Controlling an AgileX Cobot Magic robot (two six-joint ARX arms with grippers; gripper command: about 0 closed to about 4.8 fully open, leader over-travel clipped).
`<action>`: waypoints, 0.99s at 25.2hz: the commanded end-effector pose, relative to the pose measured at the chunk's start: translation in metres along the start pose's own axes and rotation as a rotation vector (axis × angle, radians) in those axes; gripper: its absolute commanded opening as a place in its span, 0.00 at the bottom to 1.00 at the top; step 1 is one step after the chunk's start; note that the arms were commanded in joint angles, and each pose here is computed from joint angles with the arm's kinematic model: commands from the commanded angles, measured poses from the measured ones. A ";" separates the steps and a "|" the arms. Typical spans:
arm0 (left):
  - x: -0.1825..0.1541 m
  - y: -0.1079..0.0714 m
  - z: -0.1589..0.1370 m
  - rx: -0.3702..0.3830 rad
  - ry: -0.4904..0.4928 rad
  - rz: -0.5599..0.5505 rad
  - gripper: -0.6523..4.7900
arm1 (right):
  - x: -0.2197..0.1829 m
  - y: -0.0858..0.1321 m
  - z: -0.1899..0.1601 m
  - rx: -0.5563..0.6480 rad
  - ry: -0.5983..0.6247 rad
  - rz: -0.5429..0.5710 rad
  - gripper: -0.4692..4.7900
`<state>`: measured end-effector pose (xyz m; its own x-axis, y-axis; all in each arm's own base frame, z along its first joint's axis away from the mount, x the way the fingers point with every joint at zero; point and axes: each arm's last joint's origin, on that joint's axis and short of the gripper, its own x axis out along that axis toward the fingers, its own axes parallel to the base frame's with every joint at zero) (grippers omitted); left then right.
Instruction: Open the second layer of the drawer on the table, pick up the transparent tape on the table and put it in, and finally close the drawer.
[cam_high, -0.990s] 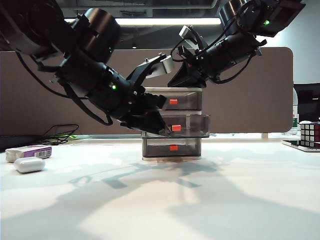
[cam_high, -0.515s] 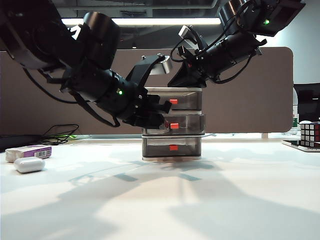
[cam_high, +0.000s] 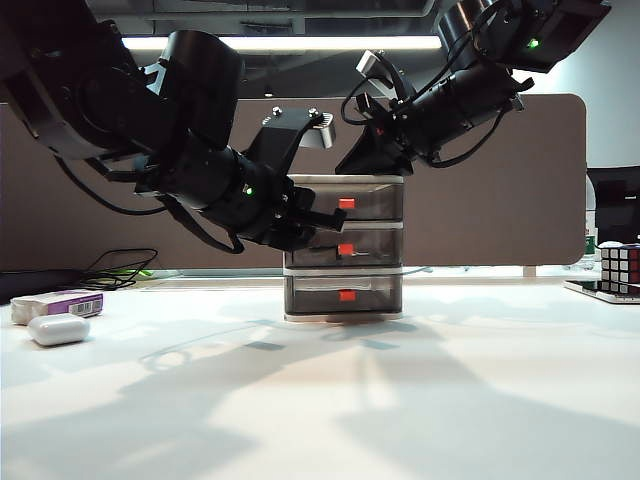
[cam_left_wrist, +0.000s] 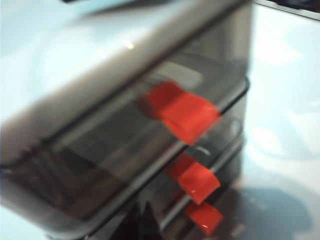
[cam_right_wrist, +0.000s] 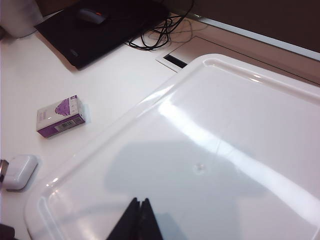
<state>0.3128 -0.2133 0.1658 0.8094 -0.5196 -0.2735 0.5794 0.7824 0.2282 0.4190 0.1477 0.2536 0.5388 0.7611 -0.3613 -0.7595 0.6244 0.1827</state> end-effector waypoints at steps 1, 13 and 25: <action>0.002 0.002 0.003 -0.005 -0.029 0.051 0.11 | 0.001 0.000 -0.005 0.020 0.032 -0.002 0.08; -0.053 0.006 0.026 0.042 0.094 -0.138 0.11 | 0.001 0.000 -0.005 0.011 0.031 0.005 0.08; -0.218 0.011 0.003 -0.136 -0.054 0.130 0.11 | -0.045 0.029 0.032 -0.060 -0.007 -0.009 0.08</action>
<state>0.1487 -0.0971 0.2307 0.8709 -0.4466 -0.2051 0.4804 0.8616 0.1637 0.3914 0.1388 0.2880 0.5120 0.7696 -0.3815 -0.7758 0.6050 0.1793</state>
